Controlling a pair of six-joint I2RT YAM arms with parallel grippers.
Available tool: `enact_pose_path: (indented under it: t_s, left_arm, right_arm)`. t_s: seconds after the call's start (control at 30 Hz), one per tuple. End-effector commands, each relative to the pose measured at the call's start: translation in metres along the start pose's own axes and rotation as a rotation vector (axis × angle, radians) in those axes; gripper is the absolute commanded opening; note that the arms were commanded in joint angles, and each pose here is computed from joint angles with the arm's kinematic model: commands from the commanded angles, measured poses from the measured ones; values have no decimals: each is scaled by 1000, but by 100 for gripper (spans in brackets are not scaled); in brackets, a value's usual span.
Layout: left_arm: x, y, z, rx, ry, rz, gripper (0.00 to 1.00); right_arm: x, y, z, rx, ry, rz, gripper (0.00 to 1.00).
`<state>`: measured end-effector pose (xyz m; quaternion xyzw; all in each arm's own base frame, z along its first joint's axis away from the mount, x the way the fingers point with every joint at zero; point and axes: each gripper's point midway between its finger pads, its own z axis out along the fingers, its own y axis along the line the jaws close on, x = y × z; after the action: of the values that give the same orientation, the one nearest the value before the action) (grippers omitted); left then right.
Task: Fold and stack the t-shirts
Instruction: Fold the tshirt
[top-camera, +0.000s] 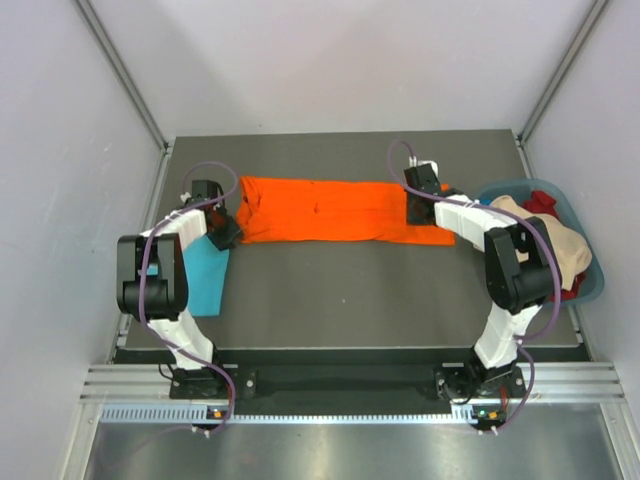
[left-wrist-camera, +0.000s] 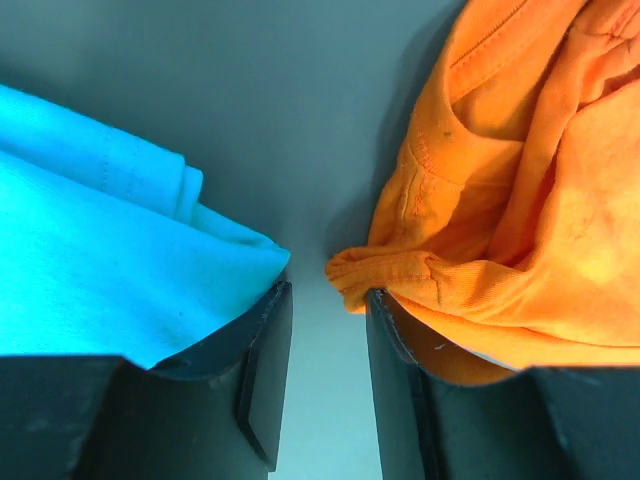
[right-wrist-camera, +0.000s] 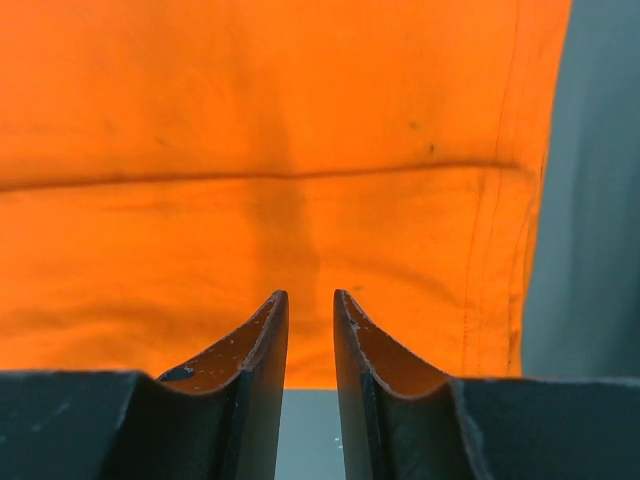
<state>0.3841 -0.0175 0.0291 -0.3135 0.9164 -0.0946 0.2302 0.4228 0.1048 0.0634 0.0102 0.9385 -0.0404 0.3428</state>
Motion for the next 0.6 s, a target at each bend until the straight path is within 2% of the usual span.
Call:
enact_pose_path:
  t_s: [0.0, 0.2, 0.4, 0.57]
  left_arm:
    - [-15, -5, -2, -6, -45, -10, 40]
    - [-23, -13, -19, 12, -68, -3, 41]
    - [-32, -39, -48, 88, -129, 36, 41]
    - [-16, -64, -49, 120, -112, 85, 38]
  right_arm:
    - [11, -15, 9, 45, 27, 19, 25]
    - [25, -36, 20, 113, 73, 23, 25]
    - [26, -54, 20, 150, 82, 43, 24]
    - [26, -62, 20, 160, 88, 59, 24]
